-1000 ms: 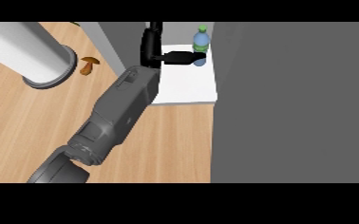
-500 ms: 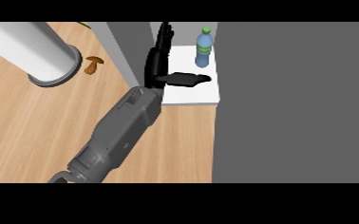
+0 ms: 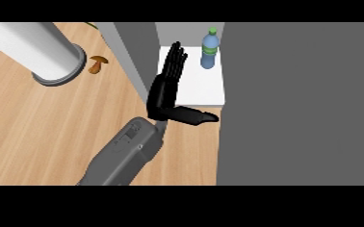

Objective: Pick up the bottled water, place it into the cabinet and close the cabinet

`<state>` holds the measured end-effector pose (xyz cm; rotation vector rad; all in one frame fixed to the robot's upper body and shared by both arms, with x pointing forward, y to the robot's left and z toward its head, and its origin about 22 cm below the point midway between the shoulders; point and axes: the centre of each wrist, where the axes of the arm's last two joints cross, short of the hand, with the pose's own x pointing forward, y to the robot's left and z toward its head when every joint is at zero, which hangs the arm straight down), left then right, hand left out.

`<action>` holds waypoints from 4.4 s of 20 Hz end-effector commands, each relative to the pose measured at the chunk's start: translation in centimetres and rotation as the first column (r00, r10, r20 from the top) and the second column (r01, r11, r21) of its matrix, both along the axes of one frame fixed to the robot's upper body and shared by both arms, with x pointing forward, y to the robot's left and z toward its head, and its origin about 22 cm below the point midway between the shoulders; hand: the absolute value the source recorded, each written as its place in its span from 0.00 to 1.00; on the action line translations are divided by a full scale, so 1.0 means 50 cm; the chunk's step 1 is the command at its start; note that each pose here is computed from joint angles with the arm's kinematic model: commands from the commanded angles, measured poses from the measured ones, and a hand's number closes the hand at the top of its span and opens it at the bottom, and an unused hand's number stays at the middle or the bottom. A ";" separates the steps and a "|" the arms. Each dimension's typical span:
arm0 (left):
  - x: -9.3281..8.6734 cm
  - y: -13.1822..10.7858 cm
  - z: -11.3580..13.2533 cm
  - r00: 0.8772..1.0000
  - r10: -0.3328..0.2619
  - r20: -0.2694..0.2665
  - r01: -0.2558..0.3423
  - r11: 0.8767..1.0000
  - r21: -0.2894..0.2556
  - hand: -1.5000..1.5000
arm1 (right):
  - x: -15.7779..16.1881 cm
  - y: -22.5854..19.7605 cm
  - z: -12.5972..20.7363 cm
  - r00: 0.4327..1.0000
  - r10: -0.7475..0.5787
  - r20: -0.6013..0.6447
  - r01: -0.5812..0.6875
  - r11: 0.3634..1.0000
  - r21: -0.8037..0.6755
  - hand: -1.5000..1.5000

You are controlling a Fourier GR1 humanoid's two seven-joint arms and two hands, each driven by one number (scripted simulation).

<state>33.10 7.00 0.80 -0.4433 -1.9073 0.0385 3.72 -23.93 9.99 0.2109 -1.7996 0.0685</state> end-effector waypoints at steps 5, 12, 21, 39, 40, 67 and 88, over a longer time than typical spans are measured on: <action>-0.084 0.036 0.026 0.998 -0.060 -0.006 0.059 0.996 -0.062 1.00 | -0.013 -0.010 0.060 0.994 0.110 0.022 -0.107 0.987 -0.118 0.00; -0.193 0.133 -0.009 0.995 -0.081 -0.056 0.079 0.996 -0.035 1.00 | -0.017 0.003 0.082 0.946 0.317 -0.068 -0.324 0.925 -0.200 1.00; -0.240 0.242 0.015 0.998 0.044 -0.032 -0.046 0.998 -0.051 0.00 | -0.015 0.039 0.110 0.866 0.500 0.023 -0.478 0.839 -0.260 1.00; -0.332 0.424 0.058 0.993 0.086 -0.081 -0.096 0.987 -0.131 0.00 | -0.004 0.117 0.098 0.676 0.737 0.001 -0.726 0.667 -0.168 1.00; -0.332 0.436 0.055 0.993 0.093 -0.076 -0.102 0.987 -0.122 0.00 | -0.004 0.122 0.098 0.688 0.726 0.008 -0.718 0.682 -0.135 1.00; -0.333 0.517 0.107 0.997 -0.066 -0.039 0.062 0.994 -0.089 0.00 | 0.076 0.131 0.079 0.556 0.829 -0.062 -0.795 0.509 -0.329 0.00; -0.327 0.548 0.121 0.998 -0.064 -0.028 0.061 0.996 -0.071 0.00 | 0.120 0.136 0.083 0.562 0.827 -0.026 -0.778 0.517 -0.357 1.00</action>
